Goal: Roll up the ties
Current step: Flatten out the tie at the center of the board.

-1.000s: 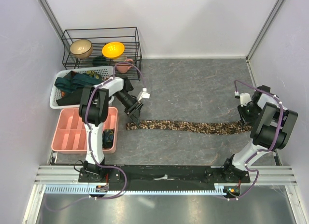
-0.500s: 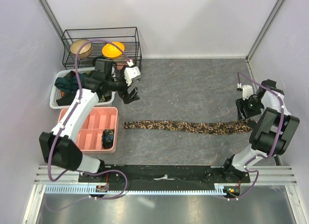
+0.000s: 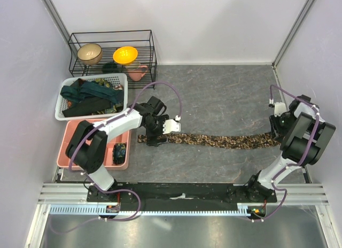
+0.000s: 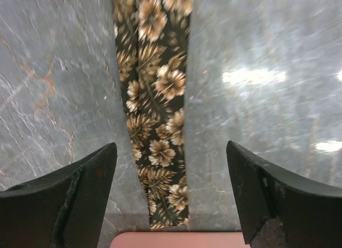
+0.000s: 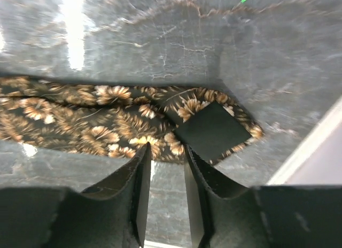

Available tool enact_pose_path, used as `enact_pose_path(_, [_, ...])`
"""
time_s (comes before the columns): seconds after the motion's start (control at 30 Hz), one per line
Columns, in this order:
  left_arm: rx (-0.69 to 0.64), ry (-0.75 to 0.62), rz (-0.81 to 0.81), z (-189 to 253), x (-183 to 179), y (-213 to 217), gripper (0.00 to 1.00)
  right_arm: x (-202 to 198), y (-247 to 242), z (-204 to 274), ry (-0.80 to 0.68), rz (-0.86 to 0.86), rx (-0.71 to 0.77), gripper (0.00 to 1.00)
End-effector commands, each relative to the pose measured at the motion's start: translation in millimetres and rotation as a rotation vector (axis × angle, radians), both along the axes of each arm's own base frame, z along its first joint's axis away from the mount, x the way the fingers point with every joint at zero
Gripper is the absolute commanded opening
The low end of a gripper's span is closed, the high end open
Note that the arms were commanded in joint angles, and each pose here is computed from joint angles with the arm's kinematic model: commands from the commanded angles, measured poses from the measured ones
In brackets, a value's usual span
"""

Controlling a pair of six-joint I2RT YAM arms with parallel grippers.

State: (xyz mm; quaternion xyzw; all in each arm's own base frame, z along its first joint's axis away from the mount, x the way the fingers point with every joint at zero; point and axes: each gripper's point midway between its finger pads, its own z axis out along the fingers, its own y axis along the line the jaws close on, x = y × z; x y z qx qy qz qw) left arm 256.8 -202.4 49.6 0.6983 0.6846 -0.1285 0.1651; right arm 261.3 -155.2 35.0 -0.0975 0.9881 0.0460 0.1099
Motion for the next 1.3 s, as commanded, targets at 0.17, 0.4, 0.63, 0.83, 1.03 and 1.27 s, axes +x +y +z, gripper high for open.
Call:
enact_pose_path(0.17, [0.007, -0.090, -0.073, -18.7, 32.0, -28.1, 0.97, -1.9, -4.1, -29.3, 0.035, -0.018, -0.011, 0.29])
enact_pose_path(0.4, [0.053, -0.051, -0.069, -38.9, 34.3, -19.0, 0.79, -0.9, -13.6, -40.3, 0.052, -0.019, -0.049, 0.22])
enact_pose_path(0.63, [0.059, 0.012, -0.050, -37.5, 29.4, 4.6, 0.57, 1.5, -22.3, -45.8, 0.052, -0.046, -0.084, 0.15])
enact_pose_path(0.83, [0.080, 0.044, -0.024, -40.6, 30.7, 23.2, 0.52, 2.9, -27.3, -49.1, 0.050, -0.078, -0.102, 0.11])
enact_pose_path(1.03, [0.103, 0.055, -0.028, -45.0, 30.9, 33.5, 0.39, 9.4, -30.9, -47.8, 0.034, -0.100, -0.110, 0.09])
enact_pose_path(1.27, [0.092, 0.081, 0.043, -49.3, 42.2, 37.2, 0.31, 22.5, -37.9, -46.0, 0.001, -0.170, -0.120, 0.01])
